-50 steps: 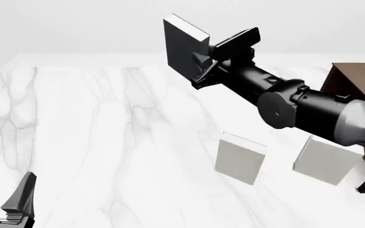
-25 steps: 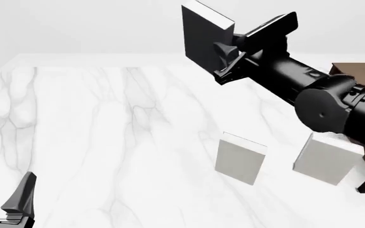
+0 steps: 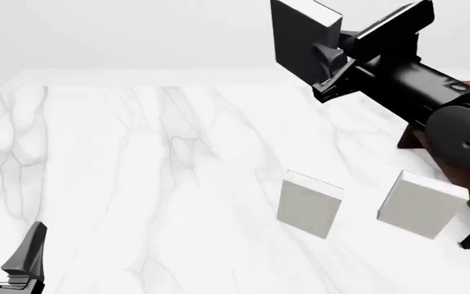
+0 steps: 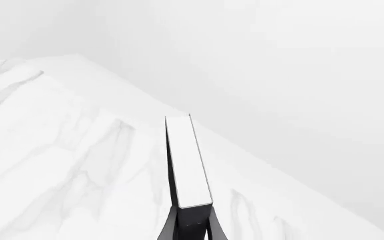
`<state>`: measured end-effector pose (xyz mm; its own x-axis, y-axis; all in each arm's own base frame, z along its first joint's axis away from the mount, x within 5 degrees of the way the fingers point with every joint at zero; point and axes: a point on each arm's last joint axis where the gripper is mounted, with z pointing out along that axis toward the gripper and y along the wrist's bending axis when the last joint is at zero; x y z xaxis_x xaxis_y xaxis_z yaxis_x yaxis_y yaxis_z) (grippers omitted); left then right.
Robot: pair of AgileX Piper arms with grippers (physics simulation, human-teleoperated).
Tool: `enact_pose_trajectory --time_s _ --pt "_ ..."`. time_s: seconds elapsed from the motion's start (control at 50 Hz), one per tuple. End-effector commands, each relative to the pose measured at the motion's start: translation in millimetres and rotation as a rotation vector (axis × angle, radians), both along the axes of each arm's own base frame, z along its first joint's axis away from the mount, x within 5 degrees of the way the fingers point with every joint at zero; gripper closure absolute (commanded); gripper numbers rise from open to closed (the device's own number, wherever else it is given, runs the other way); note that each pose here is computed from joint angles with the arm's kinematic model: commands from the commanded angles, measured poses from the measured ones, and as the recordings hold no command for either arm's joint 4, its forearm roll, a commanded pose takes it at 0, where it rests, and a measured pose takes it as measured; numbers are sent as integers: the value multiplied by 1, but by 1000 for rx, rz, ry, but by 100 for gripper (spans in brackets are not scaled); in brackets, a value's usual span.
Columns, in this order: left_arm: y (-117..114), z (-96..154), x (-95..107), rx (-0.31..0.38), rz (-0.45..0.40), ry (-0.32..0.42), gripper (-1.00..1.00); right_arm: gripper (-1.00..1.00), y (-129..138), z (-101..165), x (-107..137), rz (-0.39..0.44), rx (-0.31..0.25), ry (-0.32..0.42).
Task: Pick up the book on the left and place it on top of the shelf.
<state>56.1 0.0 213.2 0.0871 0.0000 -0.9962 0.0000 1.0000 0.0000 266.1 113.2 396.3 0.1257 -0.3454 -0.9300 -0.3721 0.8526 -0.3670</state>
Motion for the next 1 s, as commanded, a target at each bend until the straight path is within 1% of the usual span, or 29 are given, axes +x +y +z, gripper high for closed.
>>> enact_pose_trajectory --time_s 0.02,0.08,0.1,0.14,0.16,0.18,0.24,0.28,0.32,0.36,0.38,0.48,0.62,0.68,0.84,1.0 --pt "0 0 0 0 0 0 -100 100 -18 16 -5 -54 -31 -40" --pt "0 0 0 0 0 0 -100 100 -22 19 -7 -65 -49 -51" --pt "0 0 0 0 0 0 -100 100 -25 21 -11 -71 -80 -75" --pt "0 0 0 0 0 0 -100 100 -27 22 -12 -75 -83 -80" --pt "0 0 0 0 0 0 -100 100 -29 25 -14 -80 -72 -75" --pt "0 0 0 0 0 0 -100 100 -31 26 -15 -87 -94 -84" --pt "0 0 0 0 0 0 -100 100 -34 28 -17 -96 -99 -91" --pt "0 0 0 0 0 0 -100 100 -38 27 -18 -110 -128 -99" --pt "0 0 0 0 0 0 -100 100 -41 28 -19 -119 -135 -100" --pt "0 0 0 0 0 0 -100 100 -44 27 -20 -129 -152 -105" --pt "0 0 0 0 0 0 -100 100 -45 29 -21 -133 -148 -105" --pt "0 0 0 0 0 0 -100 100 -51 31 -23 -152 -164 -108" --pt "0 0 0 0 0 0 -100 100 -62 29 -28 -193 -195 -117" --pt "0 0 0 0 0 0 -100 100 -64 29 -28 -198 -196 -117" --pt "0 0 0 0 0 0 -100 100 -69 30 -29 -217 -222 -120" --pt "0 0 0 0 0 0 -100 100 -75 32 -35 -238 -235 -118"
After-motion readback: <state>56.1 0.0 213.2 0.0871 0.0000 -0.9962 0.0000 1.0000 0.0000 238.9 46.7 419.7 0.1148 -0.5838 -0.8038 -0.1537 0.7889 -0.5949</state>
